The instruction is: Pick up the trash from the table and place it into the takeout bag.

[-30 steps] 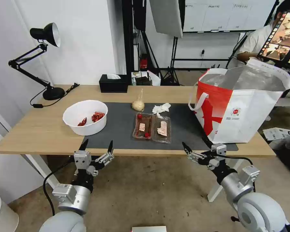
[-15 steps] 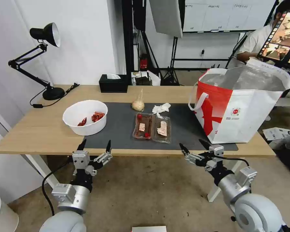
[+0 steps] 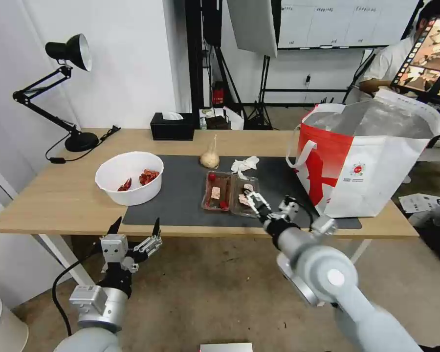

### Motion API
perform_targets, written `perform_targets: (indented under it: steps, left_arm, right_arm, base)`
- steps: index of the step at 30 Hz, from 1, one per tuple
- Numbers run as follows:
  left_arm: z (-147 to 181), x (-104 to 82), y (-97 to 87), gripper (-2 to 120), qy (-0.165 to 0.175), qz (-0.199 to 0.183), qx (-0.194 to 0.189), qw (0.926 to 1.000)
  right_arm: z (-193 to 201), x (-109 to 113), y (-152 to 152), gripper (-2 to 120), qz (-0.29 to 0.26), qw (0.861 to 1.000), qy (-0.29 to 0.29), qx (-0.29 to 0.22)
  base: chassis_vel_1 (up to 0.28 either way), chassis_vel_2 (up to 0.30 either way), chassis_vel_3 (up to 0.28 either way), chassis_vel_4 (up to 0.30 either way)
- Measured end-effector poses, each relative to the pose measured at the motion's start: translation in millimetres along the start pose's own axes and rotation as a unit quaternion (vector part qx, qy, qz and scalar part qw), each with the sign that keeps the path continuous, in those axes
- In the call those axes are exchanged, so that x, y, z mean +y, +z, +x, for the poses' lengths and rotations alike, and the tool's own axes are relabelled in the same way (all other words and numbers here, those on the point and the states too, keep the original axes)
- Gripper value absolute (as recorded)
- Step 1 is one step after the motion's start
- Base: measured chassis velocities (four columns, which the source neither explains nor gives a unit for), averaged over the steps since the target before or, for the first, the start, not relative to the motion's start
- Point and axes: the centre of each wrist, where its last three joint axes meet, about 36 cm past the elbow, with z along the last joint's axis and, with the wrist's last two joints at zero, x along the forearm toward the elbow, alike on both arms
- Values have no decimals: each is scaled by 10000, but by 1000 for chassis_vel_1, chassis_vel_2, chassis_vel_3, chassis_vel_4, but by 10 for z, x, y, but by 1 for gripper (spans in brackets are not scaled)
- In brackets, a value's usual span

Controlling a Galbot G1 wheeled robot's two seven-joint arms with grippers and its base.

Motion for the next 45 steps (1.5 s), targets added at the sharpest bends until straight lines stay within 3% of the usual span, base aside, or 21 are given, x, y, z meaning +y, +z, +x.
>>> perform_targets:
  steps: [6,14,32,38,44,45]
  left_arm:
    - [56,1,74,100,-5,-182,198,9996]
    - [77,9,56,100,-20,-210,198,9996]
    - [78,12,44,100,-26,-172,164,9997]
    - [85,-2,52,100,-35,-132,177,9997]
    - [86,-18,59,100,-57,-74,151,9998]
    - [85,-19,67,100,-66,-55,115,9999]
  right_arm:
    - [-277,10,5,100,-130,9989,421,128]
    - [-470,62,48,100,-242,9981,513,238]
    - [-586,47,-120,100,-396,9972,617,128]
    - [-612,-16,-83,100,4,9989,224,-414]
    - [-623,-102,-46,100,734,9929,-365,-866]
    - [-654,-156,-64,100,1104,9863,-697,-1007]
  base:
    - [0,0,0,0]
    - [0,0,0,0]
    - [0,0,0,0]
    - [0,0,0,0]
    - [0,0,0,0]
    - [0,0,0,0]
